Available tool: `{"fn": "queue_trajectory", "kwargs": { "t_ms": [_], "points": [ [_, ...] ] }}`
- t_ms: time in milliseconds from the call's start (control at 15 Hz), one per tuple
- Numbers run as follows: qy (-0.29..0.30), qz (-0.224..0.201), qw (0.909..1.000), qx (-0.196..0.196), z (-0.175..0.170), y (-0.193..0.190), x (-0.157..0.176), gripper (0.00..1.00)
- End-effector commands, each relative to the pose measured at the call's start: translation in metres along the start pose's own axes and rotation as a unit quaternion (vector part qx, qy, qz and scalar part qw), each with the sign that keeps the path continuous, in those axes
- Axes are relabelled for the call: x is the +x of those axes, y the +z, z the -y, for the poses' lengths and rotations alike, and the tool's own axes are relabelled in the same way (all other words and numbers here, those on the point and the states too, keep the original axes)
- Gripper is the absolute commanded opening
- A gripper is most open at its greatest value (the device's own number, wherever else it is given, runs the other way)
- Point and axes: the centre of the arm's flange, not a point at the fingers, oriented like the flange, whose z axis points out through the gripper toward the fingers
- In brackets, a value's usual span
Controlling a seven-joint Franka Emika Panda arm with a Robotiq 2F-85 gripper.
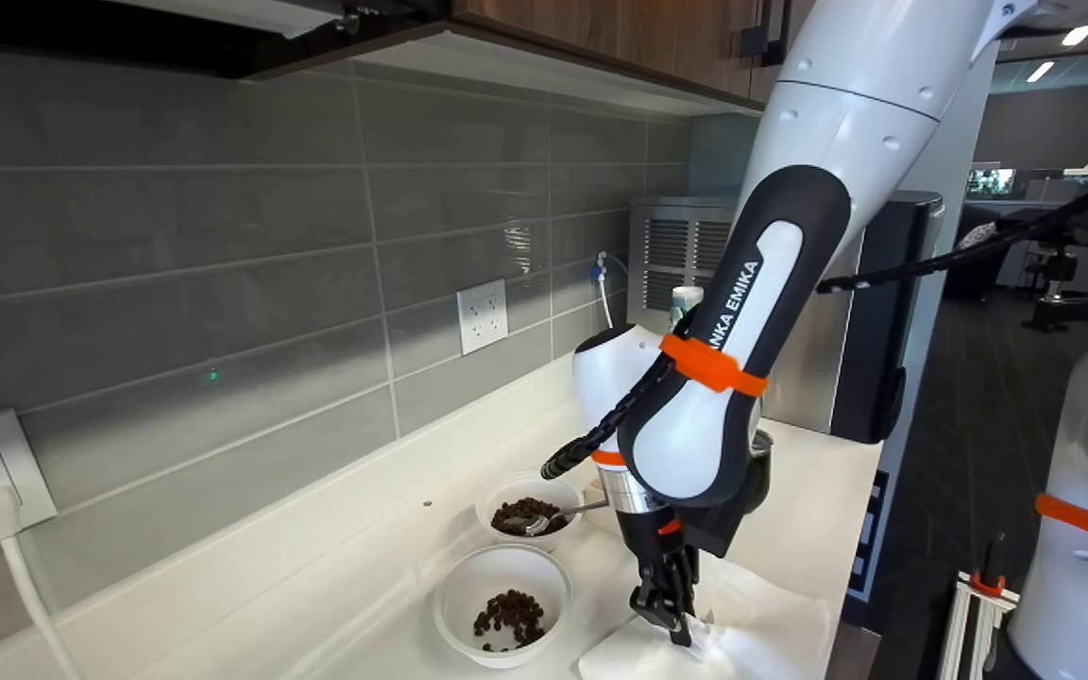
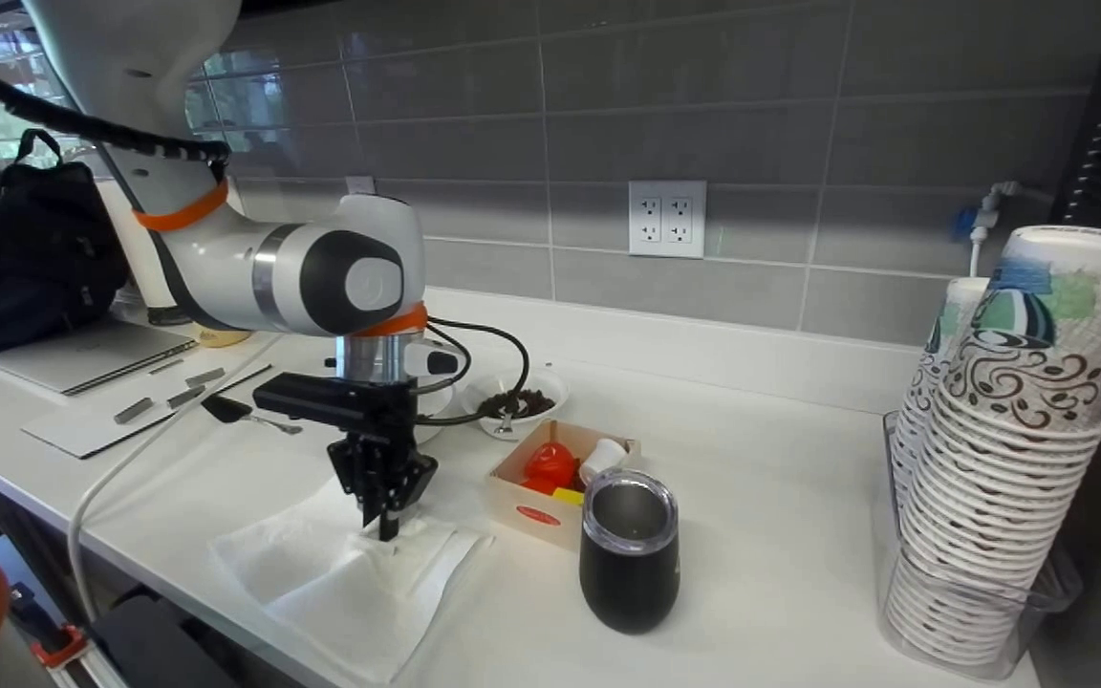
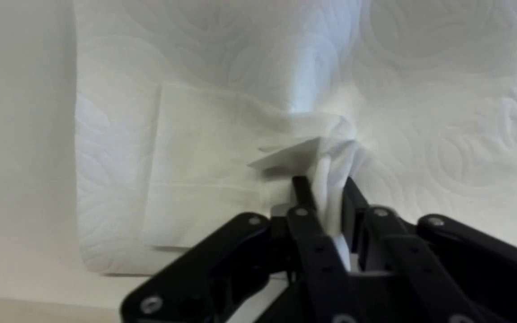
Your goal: Pick a paper towel on the counter and use it to wipe the bowl on the left
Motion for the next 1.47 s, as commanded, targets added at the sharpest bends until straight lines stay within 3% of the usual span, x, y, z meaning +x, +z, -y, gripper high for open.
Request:
{"fn": "queue_trajectory", "kwargs": {
  "t_ms": [0,67,133,267,333,533,933,1400],
  "points": [
    [0.000,-0.010,0.9999,-0.008,-0.003,-0.005,-0.041,0.00],
    [0.000,-0.012,0.9999,-0.010,-0.003,-0.008,-0.042,0.07],
    [0.000,-0.013,0.9998,-0.013,-0.003,-0.009,-0.042,0.33],
    [-0.001,-0.012,0.9998,-0.016,-0.003,-0.011,-0.041,0.38],
    [-0.003,-0.011,0.9998,-0.019,-0.003,-0.011,-0.040,0.10],
    [-0.008,-0.010,0.9997,-0.019,-0.001,-0.009,-0.040,0.00],
    [-0.005,-0.010,0.9997,-0.020,-0.002,-0.015,-0.042,0.01],
    [-0.001,-0.052,0.9968,-0.061,0.012,-0.069,-0.058,0.01]
  ]
}}
